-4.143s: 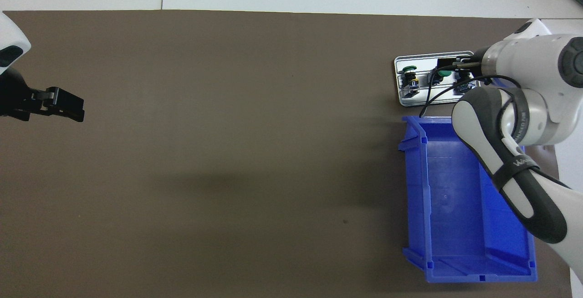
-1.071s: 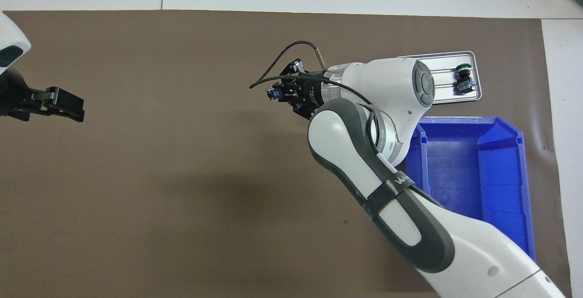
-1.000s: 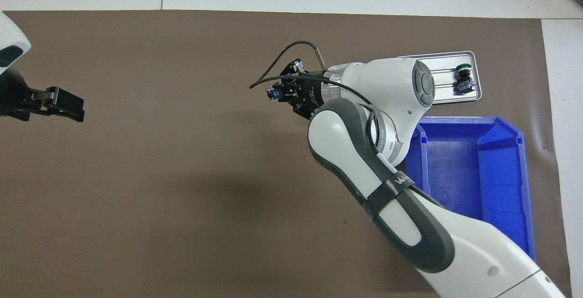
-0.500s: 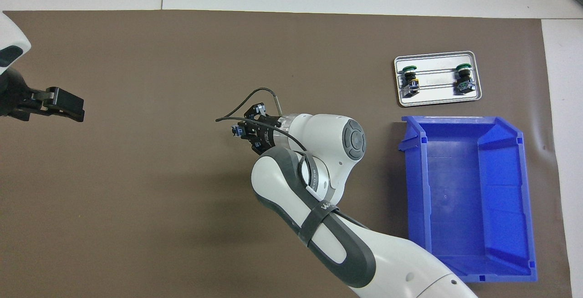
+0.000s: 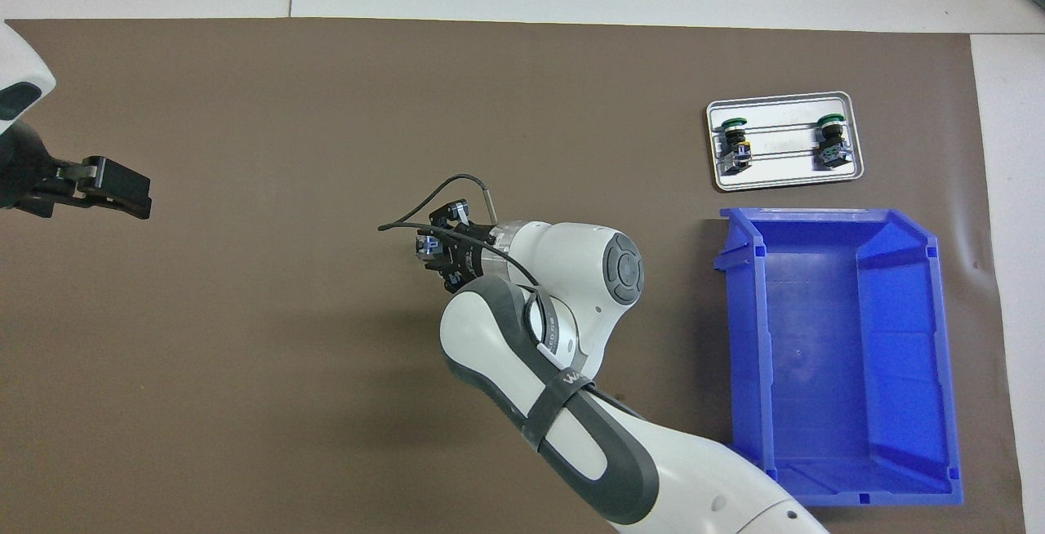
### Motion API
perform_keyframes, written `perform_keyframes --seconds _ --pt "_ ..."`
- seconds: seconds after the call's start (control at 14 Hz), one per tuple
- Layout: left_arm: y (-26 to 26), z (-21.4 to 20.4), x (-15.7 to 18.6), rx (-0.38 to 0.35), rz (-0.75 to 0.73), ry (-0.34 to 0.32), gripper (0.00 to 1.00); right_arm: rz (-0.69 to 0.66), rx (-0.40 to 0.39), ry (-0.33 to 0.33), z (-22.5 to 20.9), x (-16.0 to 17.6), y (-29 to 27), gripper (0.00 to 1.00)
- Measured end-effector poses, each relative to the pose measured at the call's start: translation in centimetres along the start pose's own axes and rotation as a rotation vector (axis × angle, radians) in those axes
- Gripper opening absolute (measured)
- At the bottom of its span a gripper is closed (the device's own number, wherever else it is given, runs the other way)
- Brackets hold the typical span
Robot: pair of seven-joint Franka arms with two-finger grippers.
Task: Place and press button with both arms
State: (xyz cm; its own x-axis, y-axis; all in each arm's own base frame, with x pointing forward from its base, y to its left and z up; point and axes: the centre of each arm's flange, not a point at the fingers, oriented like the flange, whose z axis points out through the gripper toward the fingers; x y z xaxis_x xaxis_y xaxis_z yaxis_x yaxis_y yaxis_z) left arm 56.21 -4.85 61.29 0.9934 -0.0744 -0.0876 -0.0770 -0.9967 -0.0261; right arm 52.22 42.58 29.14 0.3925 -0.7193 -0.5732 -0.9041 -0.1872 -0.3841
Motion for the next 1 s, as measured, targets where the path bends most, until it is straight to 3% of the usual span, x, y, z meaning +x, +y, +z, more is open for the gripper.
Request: perform_keyframes --seconds 0.14,0.36,0.57,0.71,1.0 --pt "0.5 0.2 -0.1 0.001 0.011 -0.004 1.0 -0.011 0.0 0.007 0.1 0.1 0.3 0.68" --pt "2.0 1.2 0.1 -0.002 0.095 0.033 1.0 -0.045 0.038 0.022 -1.6 0.7 -1.1 0.99" --pt "5.8 3.0 -0.1 -0.051 0.223 0.089 1.0 -0.12 0.095 0.063 -6.7 2.2 -3.8 1.0" --pt "9.0 3.4 -0.4 -0.079 0.347 0.128 1.0 -0.215 0.098 0.131 -10.7 3.8 -5.2 1.0" --pt "19.1 6.0 -0.8 -0.089 0.537 0.259 1.0 -0.448 0.017 0.275 -17.3 8.3 -7.3 1.0"
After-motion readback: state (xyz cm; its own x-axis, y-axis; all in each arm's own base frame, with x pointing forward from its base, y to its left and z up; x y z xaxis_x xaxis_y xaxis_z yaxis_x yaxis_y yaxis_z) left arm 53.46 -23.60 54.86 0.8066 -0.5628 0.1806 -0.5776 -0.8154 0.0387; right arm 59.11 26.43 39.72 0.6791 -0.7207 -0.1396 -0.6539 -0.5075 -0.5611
